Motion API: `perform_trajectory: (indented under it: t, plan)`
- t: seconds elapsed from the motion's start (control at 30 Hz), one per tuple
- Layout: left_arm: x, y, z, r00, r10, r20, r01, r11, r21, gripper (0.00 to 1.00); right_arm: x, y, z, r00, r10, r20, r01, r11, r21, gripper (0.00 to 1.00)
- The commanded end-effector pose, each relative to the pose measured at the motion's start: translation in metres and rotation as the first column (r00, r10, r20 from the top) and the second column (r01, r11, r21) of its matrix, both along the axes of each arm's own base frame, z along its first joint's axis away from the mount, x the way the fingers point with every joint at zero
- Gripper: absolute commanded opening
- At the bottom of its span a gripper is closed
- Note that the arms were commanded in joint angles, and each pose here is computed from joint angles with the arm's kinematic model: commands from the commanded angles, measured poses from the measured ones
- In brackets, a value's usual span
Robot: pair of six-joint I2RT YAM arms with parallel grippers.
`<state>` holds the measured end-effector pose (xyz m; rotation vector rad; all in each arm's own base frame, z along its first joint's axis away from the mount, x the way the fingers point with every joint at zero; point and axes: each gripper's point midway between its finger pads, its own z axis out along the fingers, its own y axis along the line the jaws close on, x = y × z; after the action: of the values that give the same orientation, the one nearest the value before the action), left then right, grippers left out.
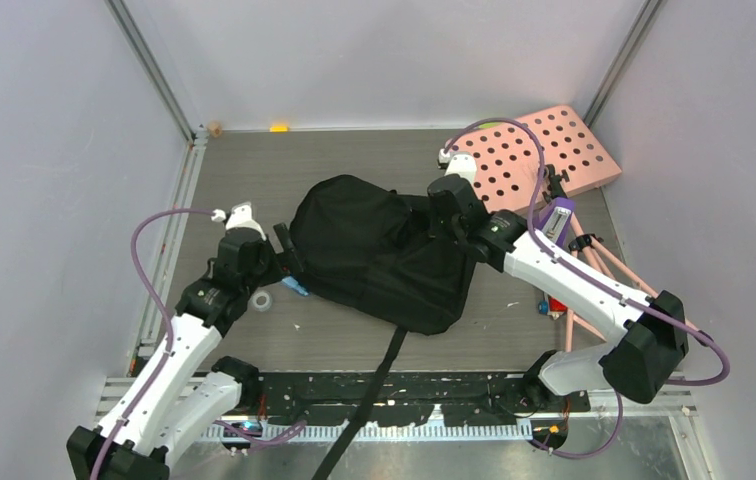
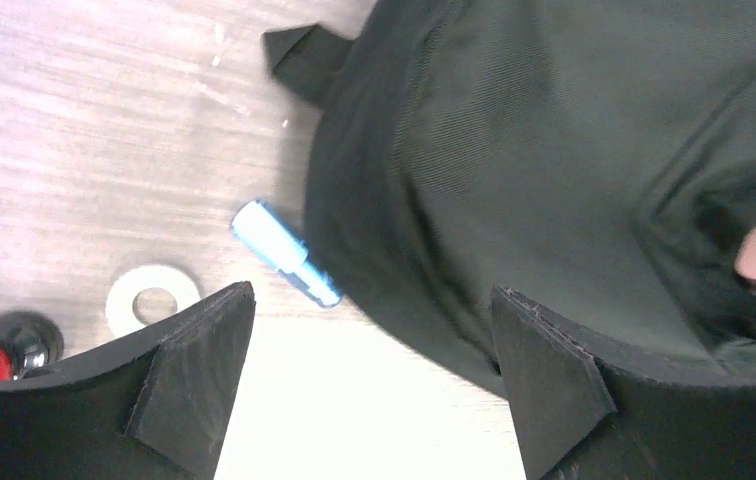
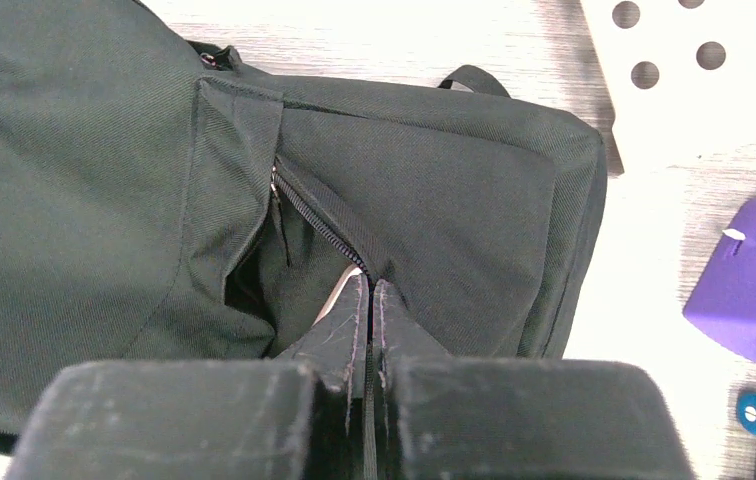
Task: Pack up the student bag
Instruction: Pick up the stationery from the center of the board.
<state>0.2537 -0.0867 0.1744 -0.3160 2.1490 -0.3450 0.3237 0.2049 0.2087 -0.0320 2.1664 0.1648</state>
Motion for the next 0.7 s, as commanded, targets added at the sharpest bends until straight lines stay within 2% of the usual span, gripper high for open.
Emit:
perform_trajectory:
  t: [0.0, 0.2, 0.3, 0.5, 0.67]
  plan:
    - [-0.009, 0.015, -0.026, 0.992, 0.109, -0.057, -0.109, 0.994, -0.003, 0.90, 0.006, -0.031, 0.024, 0.992, -0.092, 0.084, 0.093, 0.995, -0.018, 0.00]
    - [-0.010, 0.023, -0.072, 0.976, 0.175, -0.132, -0.177, 0.984, -0.003, 0.83, 0.005, -0.030, 0.020, 0.993, -0.087, 0.074, 0.089, 0.996, -0.013, 0.00]
    - [-0.007, 0.019, -0.088, 0.968, 0.177, -0.177, -0.188, 0.981, -0.046, 0.79, 0.004, -0.028, 0.019, 0.994, -0.081, 0.070, 0.082, 0.997, -0.006, 0.00]
    - [0.003, 0.015, -0.107, 0.962, 0.204, -0.180, -0.222, 0.971, -0.090, 0.63, 0.004, -0.023, 0.016, 0.996, -0.068, 0.060, 0.067, 0.998, 0.017, 0.00]
    - [0.000, 0.017, -0.106, 0.962, 0.232, -0.147, -0.252, 0.958, -0.135, 0.61, 0.003, -0.021, 0.013, 0.997, -0.062, 0.051, 0.061, 0.998, 0.018, 0.00]
